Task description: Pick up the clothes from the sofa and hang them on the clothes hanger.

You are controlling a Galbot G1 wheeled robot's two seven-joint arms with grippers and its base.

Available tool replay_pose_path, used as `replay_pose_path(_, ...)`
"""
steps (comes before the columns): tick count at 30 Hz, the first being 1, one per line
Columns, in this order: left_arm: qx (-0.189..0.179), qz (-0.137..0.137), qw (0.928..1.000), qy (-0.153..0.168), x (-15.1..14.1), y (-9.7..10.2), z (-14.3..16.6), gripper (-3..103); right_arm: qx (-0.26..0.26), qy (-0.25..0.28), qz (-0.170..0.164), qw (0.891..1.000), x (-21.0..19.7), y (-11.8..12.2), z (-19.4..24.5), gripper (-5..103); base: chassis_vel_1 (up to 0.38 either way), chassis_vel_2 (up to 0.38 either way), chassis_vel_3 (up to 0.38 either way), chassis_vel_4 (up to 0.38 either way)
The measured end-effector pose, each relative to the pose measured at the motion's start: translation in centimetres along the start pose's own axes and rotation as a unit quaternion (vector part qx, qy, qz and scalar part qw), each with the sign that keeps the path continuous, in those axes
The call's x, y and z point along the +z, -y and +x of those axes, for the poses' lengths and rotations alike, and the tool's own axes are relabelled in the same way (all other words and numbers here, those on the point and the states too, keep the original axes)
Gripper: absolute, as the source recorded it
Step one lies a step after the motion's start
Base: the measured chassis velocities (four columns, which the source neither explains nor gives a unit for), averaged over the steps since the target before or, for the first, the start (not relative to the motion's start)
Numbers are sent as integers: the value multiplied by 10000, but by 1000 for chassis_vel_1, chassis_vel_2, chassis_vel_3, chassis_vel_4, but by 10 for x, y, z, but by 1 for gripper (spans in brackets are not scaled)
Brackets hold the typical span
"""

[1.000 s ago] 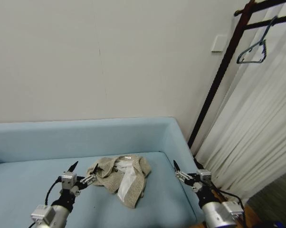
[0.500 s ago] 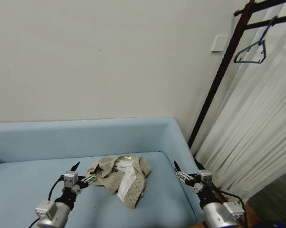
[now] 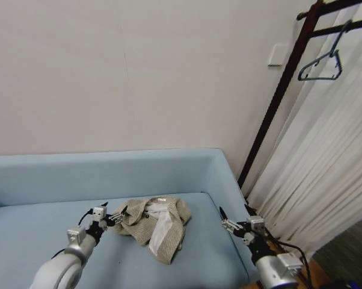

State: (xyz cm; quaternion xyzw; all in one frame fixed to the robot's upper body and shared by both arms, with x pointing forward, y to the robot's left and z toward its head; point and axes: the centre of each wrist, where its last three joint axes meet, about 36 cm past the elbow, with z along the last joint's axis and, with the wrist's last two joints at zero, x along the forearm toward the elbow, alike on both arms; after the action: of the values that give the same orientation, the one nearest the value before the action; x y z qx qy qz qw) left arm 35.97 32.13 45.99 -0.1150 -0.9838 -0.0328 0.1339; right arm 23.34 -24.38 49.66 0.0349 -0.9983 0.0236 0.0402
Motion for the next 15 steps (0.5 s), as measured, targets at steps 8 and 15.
replay_pose_path(8, 171, 10, 9993, -319, 9, 21, -53, 100, 22, -206, 119, 9997, 14, 6, -5, 100, 0, 0, 0, 0)
replay_pose_path(15, 53, -97, 9976, -677, 10, 35, -92, 100, 1, -276, 220, 9994, 22, 11, -12, 100, 0, 0, 0, 0)
